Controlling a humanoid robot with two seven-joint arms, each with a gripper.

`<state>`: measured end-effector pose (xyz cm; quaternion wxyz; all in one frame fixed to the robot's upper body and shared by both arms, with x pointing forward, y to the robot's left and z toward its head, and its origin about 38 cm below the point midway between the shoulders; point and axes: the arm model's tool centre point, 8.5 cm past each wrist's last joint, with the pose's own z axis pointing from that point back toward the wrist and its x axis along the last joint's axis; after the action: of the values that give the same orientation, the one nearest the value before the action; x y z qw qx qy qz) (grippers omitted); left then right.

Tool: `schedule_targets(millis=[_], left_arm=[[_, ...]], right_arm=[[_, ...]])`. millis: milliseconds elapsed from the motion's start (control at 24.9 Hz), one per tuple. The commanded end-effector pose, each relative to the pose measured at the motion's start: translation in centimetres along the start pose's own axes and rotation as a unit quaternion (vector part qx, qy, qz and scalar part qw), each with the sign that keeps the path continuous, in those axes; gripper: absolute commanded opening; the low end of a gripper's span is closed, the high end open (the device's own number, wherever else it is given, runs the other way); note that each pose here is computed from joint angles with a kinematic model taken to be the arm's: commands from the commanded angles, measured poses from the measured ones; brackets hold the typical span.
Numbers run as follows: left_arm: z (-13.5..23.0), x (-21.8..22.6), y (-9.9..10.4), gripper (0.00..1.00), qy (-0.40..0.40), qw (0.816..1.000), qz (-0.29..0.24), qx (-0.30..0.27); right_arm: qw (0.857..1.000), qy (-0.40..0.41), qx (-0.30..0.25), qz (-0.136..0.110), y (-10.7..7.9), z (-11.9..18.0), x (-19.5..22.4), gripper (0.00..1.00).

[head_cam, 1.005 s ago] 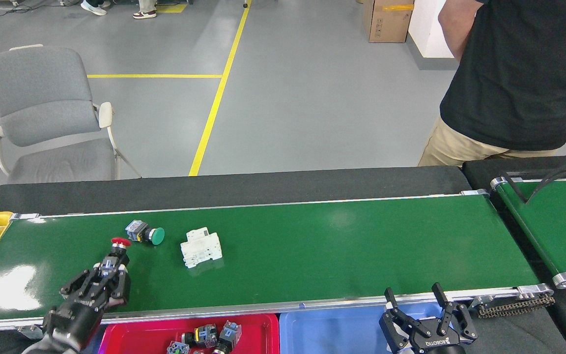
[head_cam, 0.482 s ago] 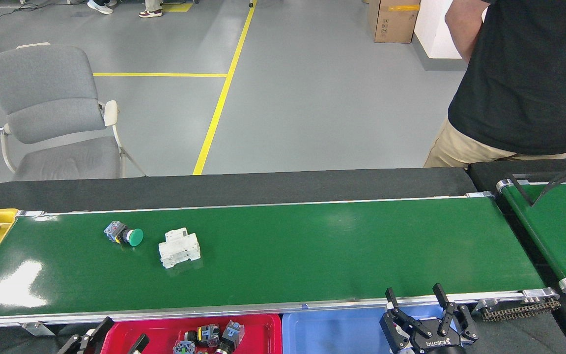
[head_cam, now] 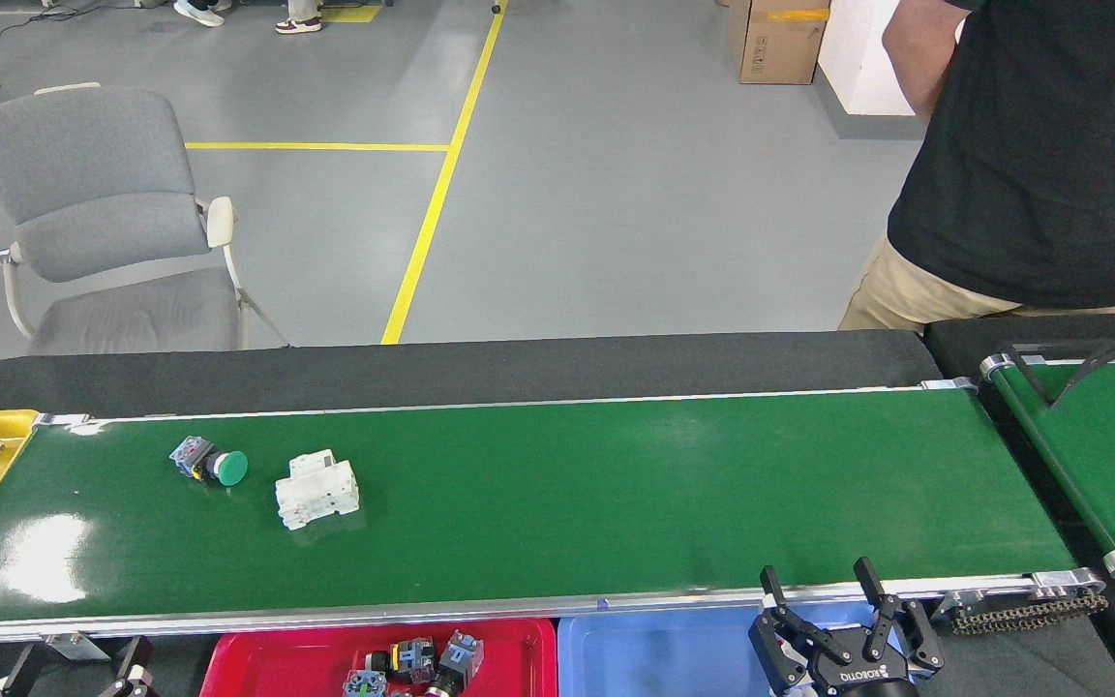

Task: Pick switch part from conveyor to tray
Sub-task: 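Grasp the white circuit-breaker module with the left gripper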

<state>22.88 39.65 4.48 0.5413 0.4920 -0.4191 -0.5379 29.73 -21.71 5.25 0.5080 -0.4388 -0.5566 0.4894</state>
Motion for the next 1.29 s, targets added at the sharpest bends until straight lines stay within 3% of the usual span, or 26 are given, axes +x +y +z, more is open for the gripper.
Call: schedule_targets(millis=[0,161,321,683,884,1246], left_arm=[[-0.8,0.1,0.8,1.0,-0.001,1.0,-0.017,0.008],[-3.5,0.9,2.4,1.0,-0.011,0.999,-0.017,0.029],[-7.3,2.4,3.4,1.0,-0.029,0.999,-0.006,0.014],[-12.4,1.3,2.7,1.0,-0.025,0.999,0.022,-0.012],[-13.8,-0.3,1.8,1.0,-0.017,0.999,0.025,-0.035],[-15.3,-1.9,2.0,1.0,0.006,0.999,0.029,-0.045]], right_arm=[[1.0,-0.004,-0.01,0.003,-0.7,-0.3,-0.1,0.99],[1.0,-0.005,-0.009,0.004,-0.7,-0.2,0.0,0.99],[1.0,-0.01,-0.008,0.004,-0.6,-0.1,0.3,0.99],[1.0,-0.018,-0.005,0.006,-0.4,-0.1,0.6,0.99],[1.0,-0.017,-0.003,0.007,-0.4,-0.1,0.4,0.99],[1.0,-0.018,-0.003,0.008,-0.4,-0.1,0.3,0.99]])
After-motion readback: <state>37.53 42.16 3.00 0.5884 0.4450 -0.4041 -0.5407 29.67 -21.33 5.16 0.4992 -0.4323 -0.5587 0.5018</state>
